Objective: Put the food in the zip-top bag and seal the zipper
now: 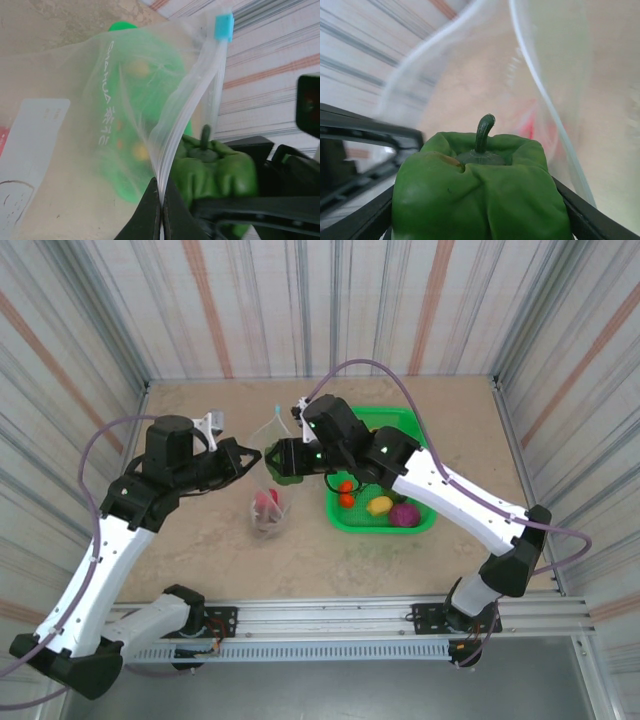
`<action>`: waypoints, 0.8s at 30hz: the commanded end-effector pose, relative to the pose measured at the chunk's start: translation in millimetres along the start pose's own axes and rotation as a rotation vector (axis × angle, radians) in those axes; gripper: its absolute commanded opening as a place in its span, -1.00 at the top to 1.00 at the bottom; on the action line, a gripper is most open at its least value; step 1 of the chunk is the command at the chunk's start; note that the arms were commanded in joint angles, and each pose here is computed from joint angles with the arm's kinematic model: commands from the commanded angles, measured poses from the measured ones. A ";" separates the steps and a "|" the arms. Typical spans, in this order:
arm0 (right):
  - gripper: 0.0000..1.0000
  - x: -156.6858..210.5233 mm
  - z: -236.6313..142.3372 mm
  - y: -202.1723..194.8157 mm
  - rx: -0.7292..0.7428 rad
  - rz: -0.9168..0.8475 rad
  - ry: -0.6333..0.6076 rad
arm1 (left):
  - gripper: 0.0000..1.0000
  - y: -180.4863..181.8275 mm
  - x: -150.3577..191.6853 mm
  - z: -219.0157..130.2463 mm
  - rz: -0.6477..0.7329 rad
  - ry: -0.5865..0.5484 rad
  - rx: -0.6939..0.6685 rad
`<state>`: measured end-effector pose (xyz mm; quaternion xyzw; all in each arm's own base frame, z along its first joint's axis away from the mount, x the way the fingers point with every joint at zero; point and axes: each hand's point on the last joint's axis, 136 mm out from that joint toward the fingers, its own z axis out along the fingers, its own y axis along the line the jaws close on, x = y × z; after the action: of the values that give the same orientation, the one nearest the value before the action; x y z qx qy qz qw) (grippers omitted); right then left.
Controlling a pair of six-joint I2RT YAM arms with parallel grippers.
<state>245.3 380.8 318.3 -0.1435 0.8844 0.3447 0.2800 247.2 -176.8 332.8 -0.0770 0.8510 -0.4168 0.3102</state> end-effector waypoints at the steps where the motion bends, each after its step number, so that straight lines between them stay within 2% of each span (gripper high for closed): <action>1: -0.34 9.0 -3.3 -27.7 0.174 -0.081 0.025 | 1.00 -15.6 -7.9 -12.4 0.040 -0.043 0.036; 4: -0.38 11.4 -4.2 -30.8 0.228 -0.128 0.030 | 1.00 -15.1 -8.3 -10.3 0.041 -0.038 0.032; 11: -0.63 11.6 -2.0 -25.0 0.221 -0.149 0.036 | 1.00 -15.9 -7.5 -6.9 0.036 -0.024 0.039; 24: -0.65 7.9 -6.4 -20.6 0.208 -0.161 0.028 | 1.00 -12.7 -3.8 -6.4 0.035 -0.018 0.038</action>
<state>245.3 363.2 302.5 -0.1768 0.9065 0.2375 0.3008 247.6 -177.3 336.0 -0.0754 0.8495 -0.4183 0.3127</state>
